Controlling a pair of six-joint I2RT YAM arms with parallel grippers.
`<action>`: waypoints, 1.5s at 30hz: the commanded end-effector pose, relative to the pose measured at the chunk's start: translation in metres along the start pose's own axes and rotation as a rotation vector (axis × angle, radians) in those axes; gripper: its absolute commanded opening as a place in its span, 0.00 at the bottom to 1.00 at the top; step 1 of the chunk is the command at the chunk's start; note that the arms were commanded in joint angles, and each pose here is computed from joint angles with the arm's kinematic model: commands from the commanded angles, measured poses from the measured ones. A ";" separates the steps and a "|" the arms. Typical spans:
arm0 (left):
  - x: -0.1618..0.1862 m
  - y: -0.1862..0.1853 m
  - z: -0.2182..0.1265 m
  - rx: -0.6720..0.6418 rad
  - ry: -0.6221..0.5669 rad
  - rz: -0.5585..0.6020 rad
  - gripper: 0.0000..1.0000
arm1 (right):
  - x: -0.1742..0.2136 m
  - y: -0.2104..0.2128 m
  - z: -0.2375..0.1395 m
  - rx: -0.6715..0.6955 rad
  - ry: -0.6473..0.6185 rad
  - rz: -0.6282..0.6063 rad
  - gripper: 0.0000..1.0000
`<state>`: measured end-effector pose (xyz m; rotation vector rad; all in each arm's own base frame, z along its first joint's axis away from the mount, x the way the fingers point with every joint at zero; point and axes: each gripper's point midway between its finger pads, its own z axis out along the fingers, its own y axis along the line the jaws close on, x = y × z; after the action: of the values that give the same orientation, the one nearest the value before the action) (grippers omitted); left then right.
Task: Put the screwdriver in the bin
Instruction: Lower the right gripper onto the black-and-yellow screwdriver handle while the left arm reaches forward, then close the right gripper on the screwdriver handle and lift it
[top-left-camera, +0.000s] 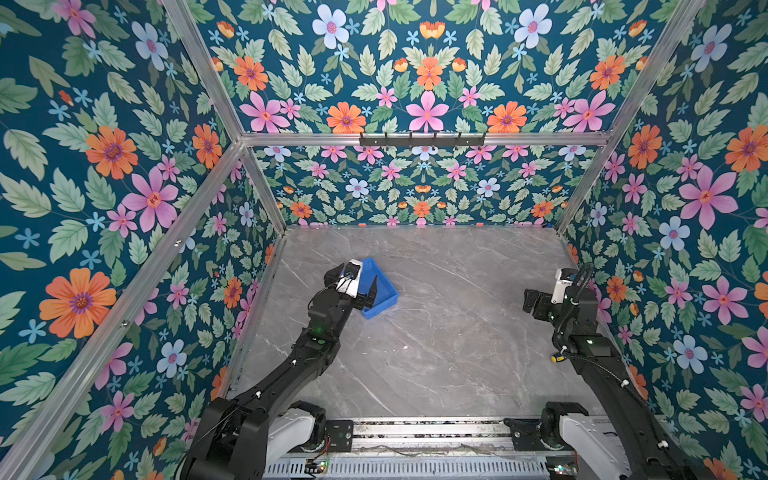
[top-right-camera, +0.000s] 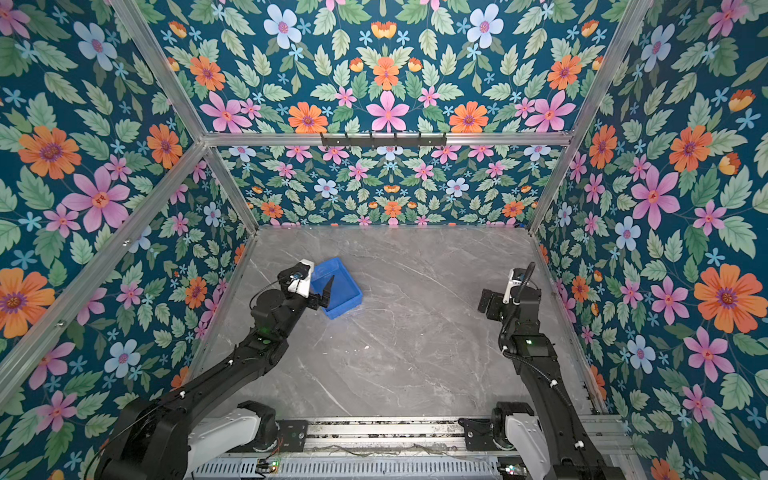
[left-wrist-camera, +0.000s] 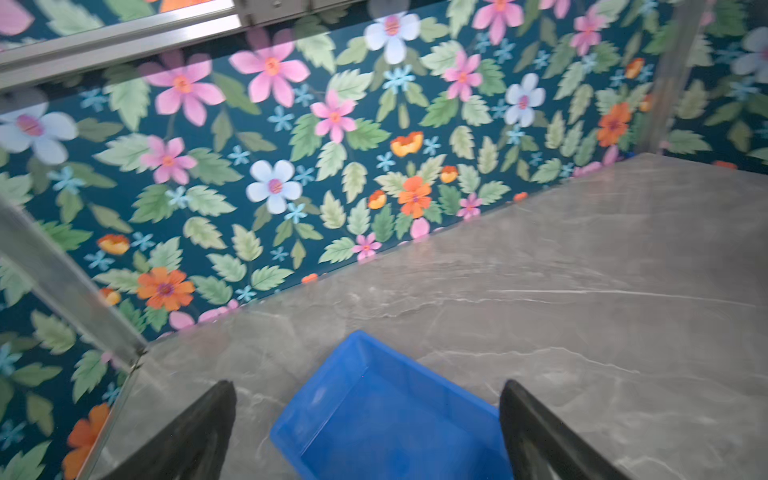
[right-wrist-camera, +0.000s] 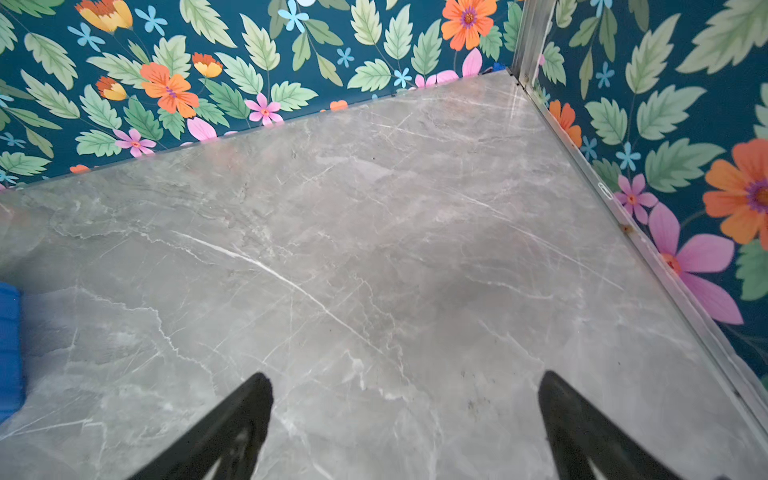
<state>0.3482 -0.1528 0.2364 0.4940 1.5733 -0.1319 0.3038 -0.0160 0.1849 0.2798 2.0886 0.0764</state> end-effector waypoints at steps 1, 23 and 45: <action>-0.005 -0.039 0.002 0.143 0.014 0.033 1.00 | 0.027 -0.009 -0.015 0.042 0.118 0.029 0.99; -0.030 -0.239 -0.017 0.810 0.000 0.066 1.00 | 0.076 -0.094 -0.044 0.347 0.403 0.560 0.99; -0.023 -0.267 -0.031 0.944 0.016 0.093 1.00 | 0.152 -0.132 -0.008 0.560 0.565 0.851 0.86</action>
<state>0.2181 -0.3853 0.2018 1.2898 1.4389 -0.8066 0.1921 -0.1024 0.0394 1.5824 2.4085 0.0730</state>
